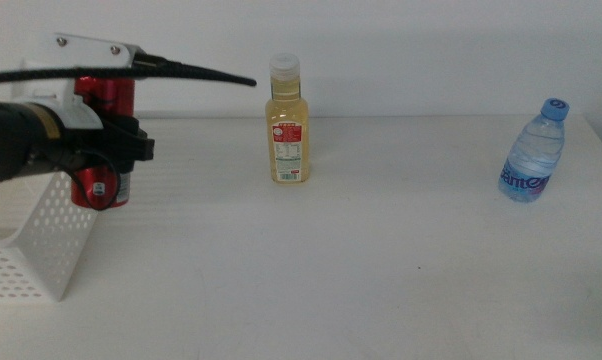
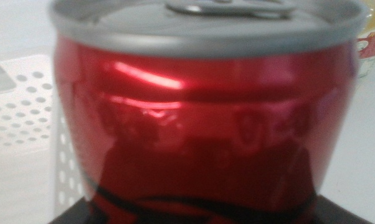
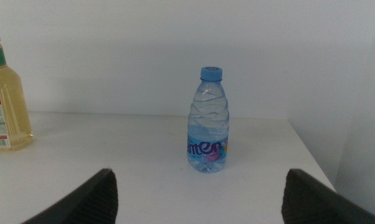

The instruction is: Use arms to grab the bottles and put them into the dustbin to the left of the table.

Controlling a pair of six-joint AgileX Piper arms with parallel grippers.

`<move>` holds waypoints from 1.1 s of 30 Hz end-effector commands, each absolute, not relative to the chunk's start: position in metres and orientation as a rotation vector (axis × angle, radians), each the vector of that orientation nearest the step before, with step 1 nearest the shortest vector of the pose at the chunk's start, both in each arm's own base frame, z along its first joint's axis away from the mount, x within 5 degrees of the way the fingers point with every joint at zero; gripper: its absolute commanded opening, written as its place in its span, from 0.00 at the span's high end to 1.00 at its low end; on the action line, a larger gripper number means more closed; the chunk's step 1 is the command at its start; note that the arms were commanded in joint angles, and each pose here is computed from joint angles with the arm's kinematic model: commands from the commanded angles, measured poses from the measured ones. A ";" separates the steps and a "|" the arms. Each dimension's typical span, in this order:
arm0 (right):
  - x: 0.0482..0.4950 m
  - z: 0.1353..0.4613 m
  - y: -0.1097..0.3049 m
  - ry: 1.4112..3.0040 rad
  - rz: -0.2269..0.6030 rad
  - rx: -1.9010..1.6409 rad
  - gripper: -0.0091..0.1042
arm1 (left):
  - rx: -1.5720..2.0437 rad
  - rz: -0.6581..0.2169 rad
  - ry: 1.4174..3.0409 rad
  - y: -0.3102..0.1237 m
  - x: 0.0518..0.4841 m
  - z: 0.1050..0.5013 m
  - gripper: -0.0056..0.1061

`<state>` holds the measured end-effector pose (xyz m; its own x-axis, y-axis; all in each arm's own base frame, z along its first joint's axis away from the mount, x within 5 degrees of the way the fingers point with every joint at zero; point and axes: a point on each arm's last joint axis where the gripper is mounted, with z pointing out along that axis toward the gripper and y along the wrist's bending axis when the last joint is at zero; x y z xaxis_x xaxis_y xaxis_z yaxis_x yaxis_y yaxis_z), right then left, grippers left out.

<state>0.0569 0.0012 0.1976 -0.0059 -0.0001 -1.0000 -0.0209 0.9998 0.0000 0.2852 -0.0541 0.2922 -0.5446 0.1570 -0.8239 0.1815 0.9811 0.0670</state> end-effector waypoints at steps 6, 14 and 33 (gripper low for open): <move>0.054 0.208 0.001 1.467 0.005 -0.017 0.28 | 0.212 -0.013 2.095 -0.050 0.285 0.341 0.99; 0.054 0.208 0.001 1.467 0.006 -0.018 0.28 | 0.212 0.013 2.216 -0.005 0.284 0.360 0.99; 0.054 0.208 0.001 1.467 0.006 -0.018 0.28 | -0.039 0.052 2.494 0.092 0.355 0.362 0.99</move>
<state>0.0569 0.0012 0.1976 -0.0059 -0.0001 -1.0000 -0.0209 0.9998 0.0000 0.3532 0.0899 0.3365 -0.8578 -0.0128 -0.5138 -0.0272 0.9994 0.0205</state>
